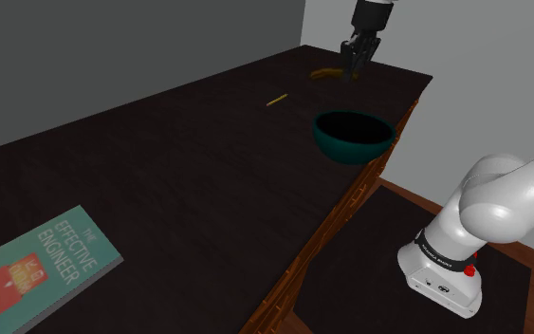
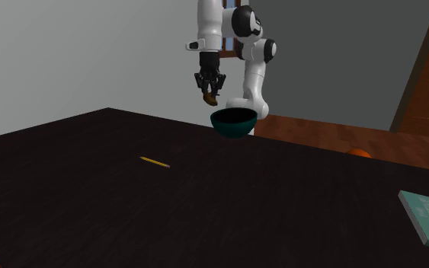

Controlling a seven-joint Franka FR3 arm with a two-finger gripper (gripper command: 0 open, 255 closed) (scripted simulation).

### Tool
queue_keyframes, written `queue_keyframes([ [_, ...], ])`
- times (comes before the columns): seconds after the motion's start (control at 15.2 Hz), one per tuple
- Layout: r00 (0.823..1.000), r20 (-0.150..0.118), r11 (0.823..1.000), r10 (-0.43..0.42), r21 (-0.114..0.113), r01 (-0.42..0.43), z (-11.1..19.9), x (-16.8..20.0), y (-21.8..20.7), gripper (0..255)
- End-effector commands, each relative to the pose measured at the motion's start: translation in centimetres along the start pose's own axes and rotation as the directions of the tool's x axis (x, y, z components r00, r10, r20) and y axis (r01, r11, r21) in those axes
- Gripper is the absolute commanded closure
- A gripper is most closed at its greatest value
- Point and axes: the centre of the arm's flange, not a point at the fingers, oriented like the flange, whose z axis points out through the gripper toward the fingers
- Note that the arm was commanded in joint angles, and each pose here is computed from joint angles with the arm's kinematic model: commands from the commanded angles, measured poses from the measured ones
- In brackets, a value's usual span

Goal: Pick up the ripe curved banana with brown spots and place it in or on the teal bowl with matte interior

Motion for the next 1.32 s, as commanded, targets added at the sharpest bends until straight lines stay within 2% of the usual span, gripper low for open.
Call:
queue_keyframes([
  [0.0,1.000,0.000,1.000,0.001,-0.001,-0.001,-0.4,-2.6,-0.8,255],
  [0.4,1.000,0.000,1.000,0.001,-0.001,-0.001,-0.7,-11.0,-3.3,255],
  [1.25,1.000,0.000,1.000,0.001,-0.001,-0.001,6.3,-11.3,-3.2,255],
])
